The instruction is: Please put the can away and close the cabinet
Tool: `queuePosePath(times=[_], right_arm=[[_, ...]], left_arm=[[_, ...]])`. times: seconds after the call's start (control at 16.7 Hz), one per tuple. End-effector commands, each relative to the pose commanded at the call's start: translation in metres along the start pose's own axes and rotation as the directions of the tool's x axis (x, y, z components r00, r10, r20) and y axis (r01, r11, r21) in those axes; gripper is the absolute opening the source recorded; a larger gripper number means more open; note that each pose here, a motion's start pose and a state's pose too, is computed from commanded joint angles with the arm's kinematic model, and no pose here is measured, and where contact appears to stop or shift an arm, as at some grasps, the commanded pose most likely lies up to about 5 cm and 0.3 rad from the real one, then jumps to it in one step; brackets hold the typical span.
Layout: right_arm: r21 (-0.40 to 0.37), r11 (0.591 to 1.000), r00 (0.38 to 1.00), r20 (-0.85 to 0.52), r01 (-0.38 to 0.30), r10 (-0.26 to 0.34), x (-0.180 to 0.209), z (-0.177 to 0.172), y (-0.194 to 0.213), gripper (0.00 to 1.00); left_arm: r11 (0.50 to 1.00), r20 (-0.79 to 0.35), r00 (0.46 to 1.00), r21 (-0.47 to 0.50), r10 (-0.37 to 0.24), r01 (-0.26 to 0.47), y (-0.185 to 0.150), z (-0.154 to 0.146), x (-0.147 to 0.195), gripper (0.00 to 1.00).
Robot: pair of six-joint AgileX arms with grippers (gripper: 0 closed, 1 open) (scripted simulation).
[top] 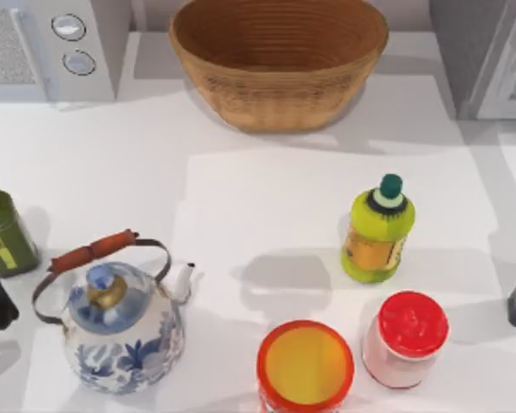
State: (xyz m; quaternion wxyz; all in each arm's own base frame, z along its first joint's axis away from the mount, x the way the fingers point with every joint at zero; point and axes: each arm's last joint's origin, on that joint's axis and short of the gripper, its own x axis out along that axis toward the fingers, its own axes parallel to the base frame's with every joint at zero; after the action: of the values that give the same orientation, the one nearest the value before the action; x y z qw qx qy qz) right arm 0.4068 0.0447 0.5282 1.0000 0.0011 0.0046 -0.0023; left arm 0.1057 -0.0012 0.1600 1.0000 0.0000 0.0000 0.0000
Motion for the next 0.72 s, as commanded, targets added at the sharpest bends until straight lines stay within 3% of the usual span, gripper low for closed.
queuePosePath(times=[0.54, 0.72], right_arm=[[0.000, 1.000, 1.000, 0.000, 0.000, 0.000, 0.0000, 0.0000, 0.0000, 0.98], [0.000, 1.000, 1.000, 0.000, 0.000, 0.000, 0.0000, 0.0000, 0.0000, 1.00]], left_arm=[[1.000, 0.000, 1.000, 0.000, 0.000, 0.000, 0.0000, 0.0000, 0.0000, 1.00], [1.000, 0.000, 1.000, 0.000, 0.000, 0.000, 0.0000, 0.0000, 0.0000, 1.00]])
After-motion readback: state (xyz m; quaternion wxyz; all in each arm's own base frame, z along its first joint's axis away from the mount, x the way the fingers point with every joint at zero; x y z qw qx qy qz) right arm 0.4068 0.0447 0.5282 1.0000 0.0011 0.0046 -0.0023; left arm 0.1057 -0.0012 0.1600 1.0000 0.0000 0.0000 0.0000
